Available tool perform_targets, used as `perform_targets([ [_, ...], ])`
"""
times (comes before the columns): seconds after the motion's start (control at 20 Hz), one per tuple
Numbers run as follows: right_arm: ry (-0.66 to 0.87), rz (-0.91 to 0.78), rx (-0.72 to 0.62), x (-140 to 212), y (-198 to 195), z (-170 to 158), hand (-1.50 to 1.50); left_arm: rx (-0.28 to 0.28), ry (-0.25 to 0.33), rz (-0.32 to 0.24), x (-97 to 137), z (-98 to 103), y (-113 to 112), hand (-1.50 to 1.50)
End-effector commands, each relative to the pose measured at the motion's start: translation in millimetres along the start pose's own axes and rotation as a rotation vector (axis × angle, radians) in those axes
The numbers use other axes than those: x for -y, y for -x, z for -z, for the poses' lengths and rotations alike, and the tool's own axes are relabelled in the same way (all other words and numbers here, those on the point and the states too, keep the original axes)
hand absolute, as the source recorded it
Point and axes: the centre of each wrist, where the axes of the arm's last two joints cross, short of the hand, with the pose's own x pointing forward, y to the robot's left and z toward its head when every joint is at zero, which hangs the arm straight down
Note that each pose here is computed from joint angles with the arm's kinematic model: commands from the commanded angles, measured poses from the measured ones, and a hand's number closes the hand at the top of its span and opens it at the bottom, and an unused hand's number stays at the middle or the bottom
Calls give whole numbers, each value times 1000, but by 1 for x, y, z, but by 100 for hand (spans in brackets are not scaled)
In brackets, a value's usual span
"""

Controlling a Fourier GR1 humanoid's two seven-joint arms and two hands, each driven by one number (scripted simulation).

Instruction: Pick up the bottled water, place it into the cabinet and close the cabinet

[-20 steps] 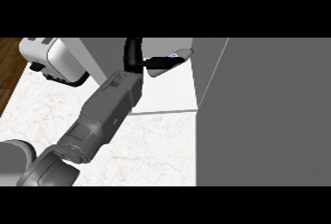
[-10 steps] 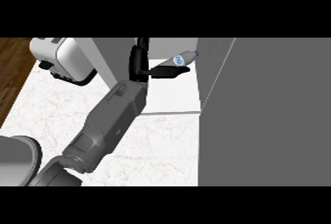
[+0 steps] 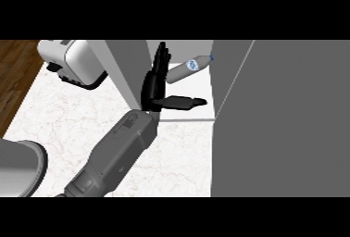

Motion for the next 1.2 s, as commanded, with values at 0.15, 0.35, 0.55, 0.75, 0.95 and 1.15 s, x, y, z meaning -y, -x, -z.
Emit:
perform_targets([
  [0.15, 15, -45, 35, -9, -24, 4, -150, 32, 110, -160, 19, -51, -7, -150],
  [0.35, 8, -51, 31, -9, -28, 6, -150, 55, 125, -175, 11, -67, -26, -150],
  [0.55, -88, -112, 24, -10, -42, 0, -150, 22, 150, -214, 0, -106, -24, -150],
  [0.75, -224, -130, 2, -8, -33, 6, 150, -3, 167, -235, 7, -130, -40, 150],
  [0.95, -345, -142, -70, -9, -36, 4, 150, -13, 146, -219, -29, -143, -55, 150],
  [1.15, -495, -129, -67, -17, -46, 3, 150, 1, 71, -203, -55, -165, -59, -150],
])
